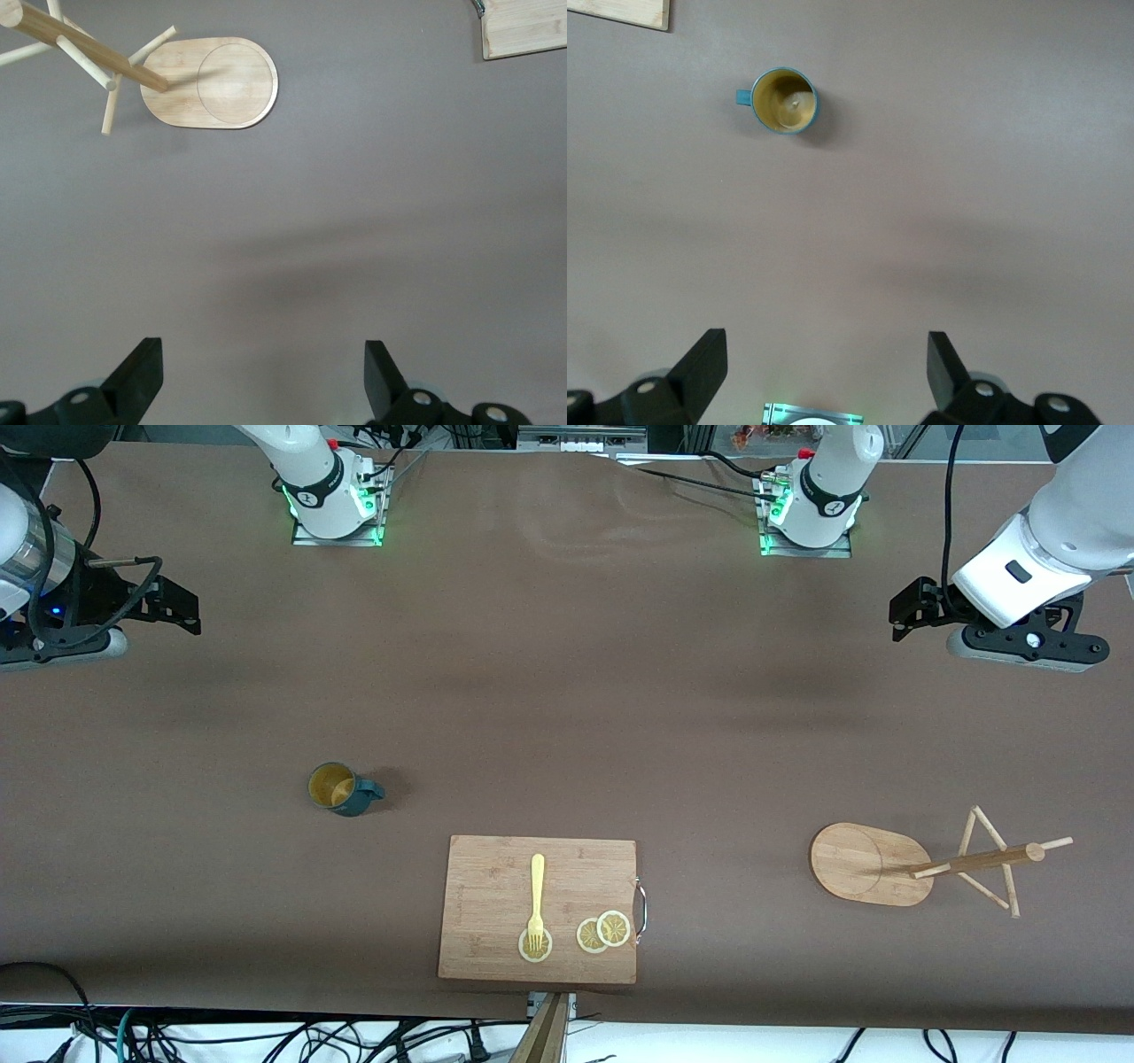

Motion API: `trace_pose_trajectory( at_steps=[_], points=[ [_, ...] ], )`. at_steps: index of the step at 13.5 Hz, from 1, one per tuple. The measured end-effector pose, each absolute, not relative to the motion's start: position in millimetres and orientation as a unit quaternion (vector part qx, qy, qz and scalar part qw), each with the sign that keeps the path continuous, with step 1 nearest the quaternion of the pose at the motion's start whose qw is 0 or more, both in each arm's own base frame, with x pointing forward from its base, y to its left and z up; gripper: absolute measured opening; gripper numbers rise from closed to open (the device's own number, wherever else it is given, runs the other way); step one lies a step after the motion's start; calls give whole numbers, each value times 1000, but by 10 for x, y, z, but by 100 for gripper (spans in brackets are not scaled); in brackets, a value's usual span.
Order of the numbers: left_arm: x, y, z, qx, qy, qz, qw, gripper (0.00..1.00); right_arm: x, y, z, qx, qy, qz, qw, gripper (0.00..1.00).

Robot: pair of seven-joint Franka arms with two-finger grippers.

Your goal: Pass cup and hang on rack

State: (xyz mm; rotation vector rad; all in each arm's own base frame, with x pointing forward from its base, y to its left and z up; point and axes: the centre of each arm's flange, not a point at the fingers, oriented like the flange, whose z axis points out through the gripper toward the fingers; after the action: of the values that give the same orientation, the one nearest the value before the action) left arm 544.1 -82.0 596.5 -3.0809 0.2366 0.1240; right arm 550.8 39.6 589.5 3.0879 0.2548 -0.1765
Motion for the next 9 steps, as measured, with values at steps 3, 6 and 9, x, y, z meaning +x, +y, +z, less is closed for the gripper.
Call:
trace_pose_trajectory(
  at_steps=[3, 6, 9],
  points=[
    [5441, -819, 5965, -996, 76, 40, 25, 100, 5509, 374, 5889, 995, 79, -57, 19, 100],
    [5441, -820, 5965, -996, 76, 40, 25, 100, 5510, 361, 5882, 995, 78, -58, 19, 100],
    [5441, -819, 5965, -996, 76, 40, 25, 100, 5516, 362, 5880, 995, 78, -56, 19, 100]
  ],
)
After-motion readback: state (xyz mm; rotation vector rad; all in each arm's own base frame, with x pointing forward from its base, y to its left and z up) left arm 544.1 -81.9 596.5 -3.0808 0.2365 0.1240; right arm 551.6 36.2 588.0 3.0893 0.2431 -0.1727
